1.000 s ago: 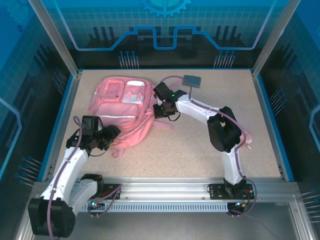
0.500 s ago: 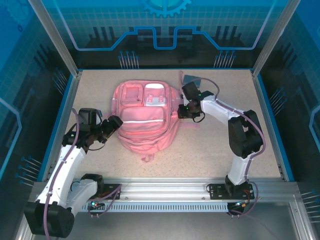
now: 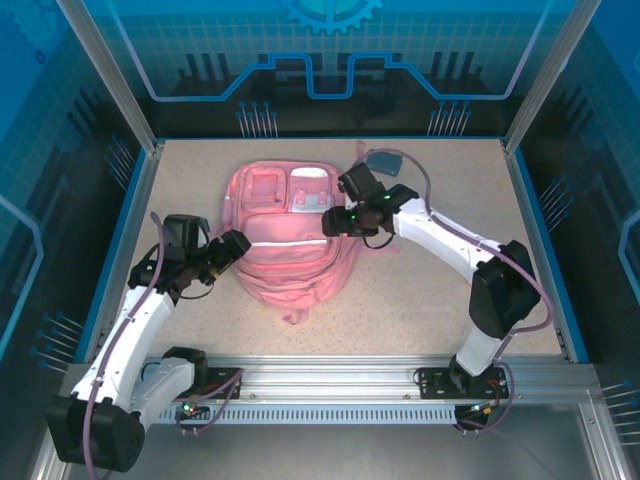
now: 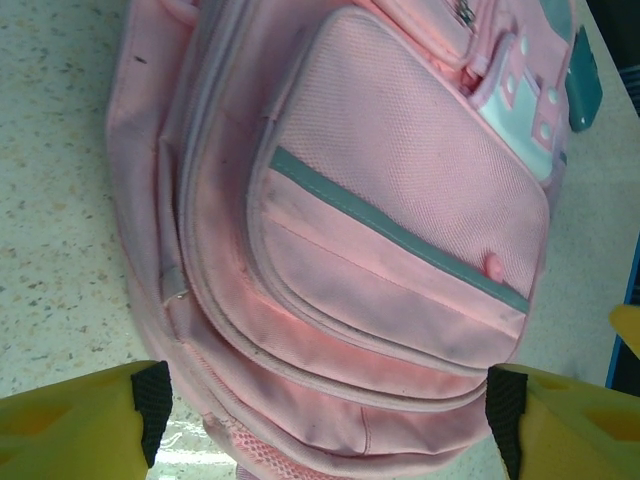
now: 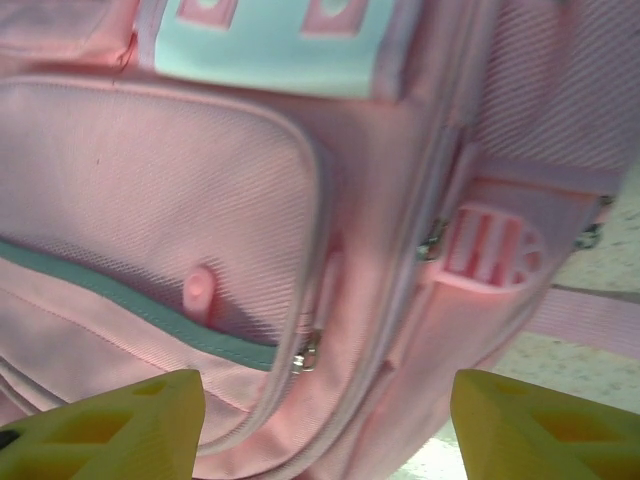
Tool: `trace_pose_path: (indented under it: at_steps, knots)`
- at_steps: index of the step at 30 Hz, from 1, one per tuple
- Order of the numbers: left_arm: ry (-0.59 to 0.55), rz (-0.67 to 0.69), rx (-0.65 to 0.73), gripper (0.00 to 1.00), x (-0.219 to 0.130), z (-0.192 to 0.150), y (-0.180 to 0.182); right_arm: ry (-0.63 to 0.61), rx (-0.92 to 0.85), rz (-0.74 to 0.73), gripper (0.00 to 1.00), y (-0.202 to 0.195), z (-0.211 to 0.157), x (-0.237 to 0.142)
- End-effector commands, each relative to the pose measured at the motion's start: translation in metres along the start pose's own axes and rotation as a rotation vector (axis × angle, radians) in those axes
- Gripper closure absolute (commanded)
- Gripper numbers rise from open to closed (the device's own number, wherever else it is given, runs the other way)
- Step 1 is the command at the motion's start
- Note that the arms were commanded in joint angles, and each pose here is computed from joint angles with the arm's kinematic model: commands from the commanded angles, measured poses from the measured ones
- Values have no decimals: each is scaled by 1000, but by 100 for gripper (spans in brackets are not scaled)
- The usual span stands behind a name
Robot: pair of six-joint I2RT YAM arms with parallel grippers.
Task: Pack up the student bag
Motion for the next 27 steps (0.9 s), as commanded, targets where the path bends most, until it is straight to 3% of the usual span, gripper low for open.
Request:
trace_pose_path:
  at_steps: [1,6,13,18,23,27]
  knots:
    - [11,-69,180,16,-2,-4,-31,43,20,-21,34,-5,0,11]
    - [98,-47,499,17,19,-29,-57,43,34,1,28,-25,6,10]
    - [162,115,922,16,62,-62,-76,18,105,13,14,-62,0,1]
    - [215,211,1171,20,96,-88,-79,17,149,15,12,-79,-7,-4]
    - [207,362,1299,27,122,-90,-76,24,165,19,12,-84,-11,-3]
    - [226,385,1354,26,134,-99,-77,30,173,20,12,-85,-12,-1]
Point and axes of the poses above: each hand's point on the last joint's axis, 136 mm out from that joint toward the fingers, its own x axis out along the fingers, its own y axis along the line the jaws close on, z = x × y, the point moved 2 cm from there along -x, back along the fingers, and after that the axes turned 15 degrees about -x, right-handed, at the moved point
